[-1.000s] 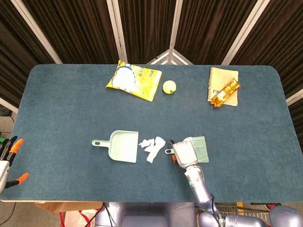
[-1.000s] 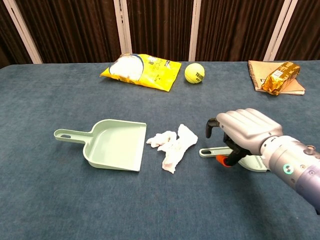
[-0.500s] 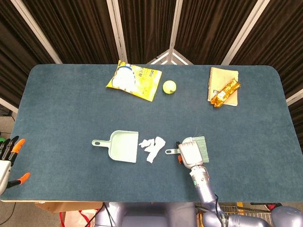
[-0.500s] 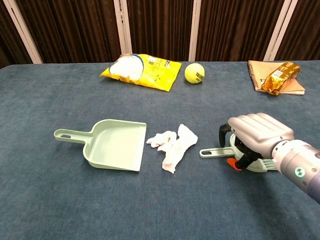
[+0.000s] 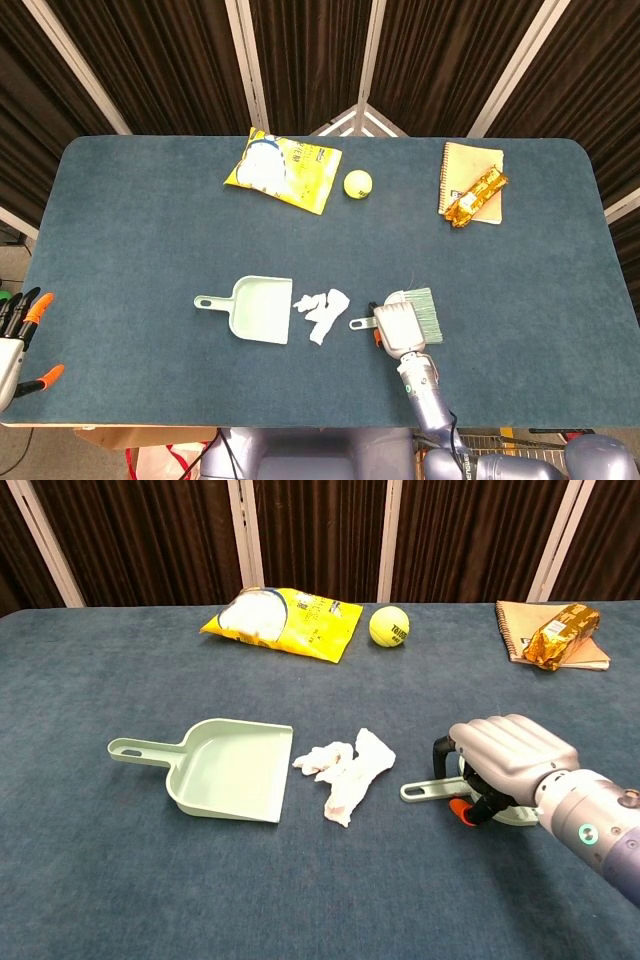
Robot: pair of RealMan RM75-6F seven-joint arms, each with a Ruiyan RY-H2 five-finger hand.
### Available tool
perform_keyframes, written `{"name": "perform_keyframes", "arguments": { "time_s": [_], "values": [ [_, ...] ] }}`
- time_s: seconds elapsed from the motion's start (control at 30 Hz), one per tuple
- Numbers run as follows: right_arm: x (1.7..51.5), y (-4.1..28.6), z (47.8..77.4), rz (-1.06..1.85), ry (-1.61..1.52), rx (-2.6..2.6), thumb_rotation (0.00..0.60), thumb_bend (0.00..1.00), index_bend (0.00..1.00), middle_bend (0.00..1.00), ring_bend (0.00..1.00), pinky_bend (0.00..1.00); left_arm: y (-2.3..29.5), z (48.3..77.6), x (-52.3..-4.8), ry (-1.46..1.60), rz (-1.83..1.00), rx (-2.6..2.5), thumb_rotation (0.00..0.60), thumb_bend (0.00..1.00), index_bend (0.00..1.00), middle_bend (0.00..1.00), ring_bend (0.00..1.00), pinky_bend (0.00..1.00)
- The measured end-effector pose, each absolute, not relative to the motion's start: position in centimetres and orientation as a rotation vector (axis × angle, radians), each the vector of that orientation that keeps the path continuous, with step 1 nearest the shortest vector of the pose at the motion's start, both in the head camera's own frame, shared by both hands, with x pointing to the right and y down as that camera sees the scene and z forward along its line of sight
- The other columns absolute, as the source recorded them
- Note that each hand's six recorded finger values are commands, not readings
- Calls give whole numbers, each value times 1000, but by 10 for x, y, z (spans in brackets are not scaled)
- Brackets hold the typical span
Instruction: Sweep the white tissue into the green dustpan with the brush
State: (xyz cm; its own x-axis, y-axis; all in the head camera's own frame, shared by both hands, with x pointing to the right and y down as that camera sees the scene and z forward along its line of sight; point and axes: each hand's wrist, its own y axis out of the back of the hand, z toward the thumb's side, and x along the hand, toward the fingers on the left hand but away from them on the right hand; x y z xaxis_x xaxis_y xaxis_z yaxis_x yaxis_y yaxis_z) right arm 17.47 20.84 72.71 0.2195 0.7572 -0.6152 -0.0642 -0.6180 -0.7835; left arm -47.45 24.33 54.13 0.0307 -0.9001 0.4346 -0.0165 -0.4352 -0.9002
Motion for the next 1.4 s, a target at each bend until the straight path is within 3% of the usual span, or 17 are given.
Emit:
{"name": "perform_keyframes", "arguments": {
  "time_s": [0.1, 0.3, 0.97, 1.27, 1.4],
  "values": [
    [173, 210, 728, 1474, -640, -1789, 600, 353, 705, 923, 921, 849, 243, 541, -475, 960, -1501, -1562, 600, 0, 0, 0, 0, 0],
    [171, 207, 724, 1456, -655, -1786, 600, 376, 809, 923, 921, 848, 243, 541, -475, 960, -1501, -1562, 600, 0, 0, 0, 0, 0],
    [161, 162, 671, 1341, -838, -1826, 600, 376, 811, 923, 921, 849, 245, 545, -470, 921, -1511, -1573, 600, 0, 0, 0, 0, 0],
    [163, 148, 652, 1338, -854, -1839, 600, 376, 811, 923, 921, 849, 236, 549, -443, 832, -1482, -1603, 600, 4, 0, 0, 0, 0],
    [162, 147, 647, 1334, -851, -1841, 600, 376, 811, 923, 921, 849, 223, 555, -421, 771, -1464, -1620, 600, 39, 1, 9, 36, 62]
  ]
}}
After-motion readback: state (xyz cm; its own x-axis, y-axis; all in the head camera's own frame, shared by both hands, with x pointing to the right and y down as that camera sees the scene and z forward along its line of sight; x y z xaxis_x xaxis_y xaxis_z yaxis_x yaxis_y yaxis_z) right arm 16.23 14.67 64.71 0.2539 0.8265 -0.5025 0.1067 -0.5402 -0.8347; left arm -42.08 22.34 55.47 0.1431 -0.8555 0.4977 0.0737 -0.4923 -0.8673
